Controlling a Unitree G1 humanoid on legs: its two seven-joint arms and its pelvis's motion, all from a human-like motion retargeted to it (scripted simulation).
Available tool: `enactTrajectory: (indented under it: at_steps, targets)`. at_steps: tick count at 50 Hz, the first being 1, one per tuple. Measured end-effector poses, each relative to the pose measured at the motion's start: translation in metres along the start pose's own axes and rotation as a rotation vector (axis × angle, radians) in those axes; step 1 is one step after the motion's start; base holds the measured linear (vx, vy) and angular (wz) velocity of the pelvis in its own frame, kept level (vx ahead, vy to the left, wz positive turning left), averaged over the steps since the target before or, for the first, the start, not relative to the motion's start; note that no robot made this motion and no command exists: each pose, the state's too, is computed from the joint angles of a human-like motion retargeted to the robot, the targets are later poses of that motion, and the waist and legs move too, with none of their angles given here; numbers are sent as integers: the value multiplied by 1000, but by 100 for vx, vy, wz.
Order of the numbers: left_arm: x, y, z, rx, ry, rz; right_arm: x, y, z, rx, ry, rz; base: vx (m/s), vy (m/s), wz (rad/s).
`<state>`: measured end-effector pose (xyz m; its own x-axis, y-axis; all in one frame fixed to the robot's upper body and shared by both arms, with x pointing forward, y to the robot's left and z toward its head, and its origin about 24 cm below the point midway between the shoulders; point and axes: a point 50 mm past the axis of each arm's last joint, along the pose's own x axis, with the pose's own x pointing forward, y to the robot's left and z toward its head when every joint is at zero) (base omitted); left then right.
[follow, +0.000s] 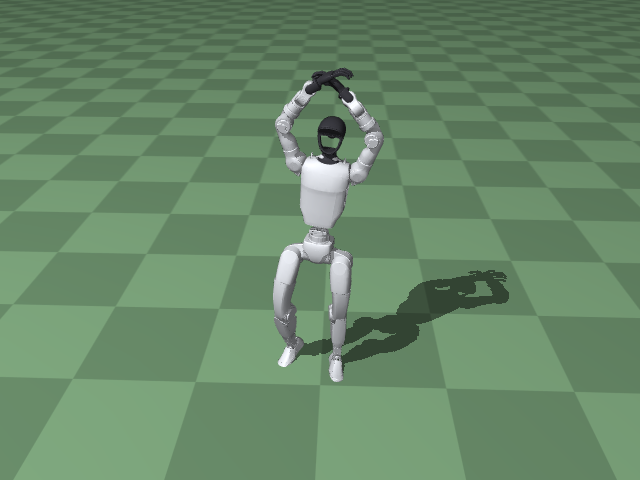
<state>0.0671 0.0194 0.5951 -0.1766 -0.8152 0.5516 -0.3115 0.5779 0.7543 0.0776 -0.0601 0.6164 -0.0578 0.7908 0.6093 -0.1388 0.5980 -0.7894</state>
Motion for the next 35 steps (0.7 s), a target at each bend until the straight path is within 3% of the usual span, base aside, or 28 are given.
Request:
enactTrajectory:
  at_steps: [25,35]
  targets:
    - [-1,8,7,106,-32,-3,12,6,17,-131,-40,-10,29,-8,54]
    - [2,8,13,70,-46,-33,9,5,16,-14,-44,18,47,-20,2]
